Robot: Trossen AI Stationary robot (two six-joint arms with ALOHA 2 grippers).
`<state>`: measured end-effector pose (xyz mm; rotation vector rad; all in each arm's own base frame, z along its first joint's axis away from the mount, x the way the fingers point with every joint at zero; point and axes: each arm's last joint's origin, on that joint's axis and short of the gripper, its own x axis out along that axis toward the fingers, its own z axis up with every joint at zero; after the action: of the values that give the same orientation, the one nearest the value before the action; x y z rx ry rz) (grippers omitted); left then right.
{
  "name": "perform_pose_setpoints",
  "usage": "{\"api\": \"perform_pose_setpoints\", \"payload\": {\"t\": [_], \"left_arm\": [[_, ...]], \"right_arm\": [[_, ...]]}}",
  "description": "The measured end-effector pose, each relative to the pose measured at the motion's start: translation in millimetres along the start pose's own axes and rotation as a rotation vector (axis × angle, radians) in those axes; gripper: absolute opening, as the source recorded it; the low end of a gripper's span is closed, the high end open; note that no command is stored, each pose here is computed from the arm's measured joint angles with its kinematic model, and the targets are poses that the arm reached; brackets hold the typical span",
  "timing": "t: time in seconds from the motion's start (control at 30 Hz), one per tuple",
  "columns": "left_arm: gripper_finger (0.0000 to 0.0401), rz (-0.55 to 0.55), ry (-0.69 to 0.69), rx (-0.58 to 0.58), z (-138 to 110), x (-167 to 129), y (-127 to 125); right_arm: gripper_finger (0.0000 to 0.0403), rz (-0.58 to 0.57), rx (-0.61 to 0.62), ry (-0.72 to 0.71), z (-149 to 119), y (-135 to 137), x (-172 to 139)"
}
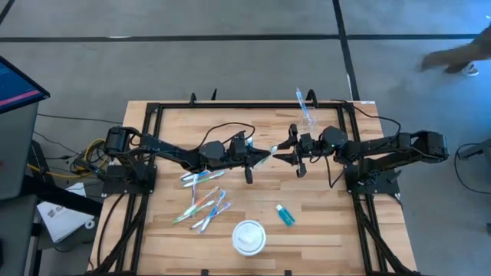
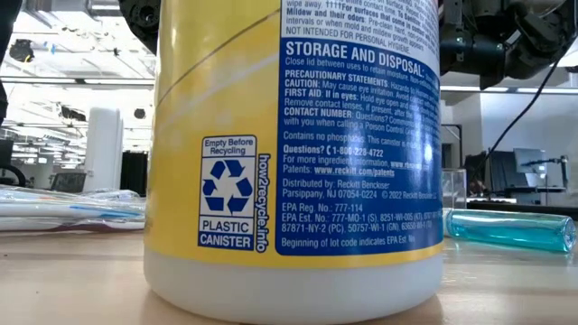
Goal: Pick & Place toothbrushing station
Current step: Put the green toothbrush into the transparent organizer
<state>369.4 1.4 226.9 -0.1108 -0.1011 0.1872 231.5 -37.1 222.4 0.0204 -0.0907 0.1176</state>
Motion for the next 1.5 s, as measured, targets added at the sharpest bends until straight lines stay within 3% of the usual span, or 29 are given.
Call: {"api": "perform_pose_setpoints", "payload": {"t": [0.33, 0.87, 1.1, 1.37, 1.5], "left_arm": [[0.0, -0.011, 0.0, 0.0, 0.1, 0.0, -0.3], [0.0, -0.012, -0.007, -0.002, 0.7, 0.0, -0.4], [0.0, -0.016, -0.012, -0.003, 1.3, 0.0, -0.6], [0.0, -0.001, -0.002, 0.006, -3.6, -5.0, 1.5], [0.0, -0.012, -0.001, 0.0, -5.6, -5.5, 1.4]], "right_arm": [[0.0088, 0.001, -0.005, -0.007, 0.7, 0.1, 0.0], [0.0087, 0.001, -0.007, -0.014, 2.0, 0.0, 0.5], [0.0085, 0.027, -0.022, 0.021, -2.7, 2.3, 16.1], [0.0042, 0.063, -0.018, 0.041, -6.8, -2.8, 28.6], [0.006, 0.069, -0.005, 0.042, -1.1, -3.1, 23.8]]}}
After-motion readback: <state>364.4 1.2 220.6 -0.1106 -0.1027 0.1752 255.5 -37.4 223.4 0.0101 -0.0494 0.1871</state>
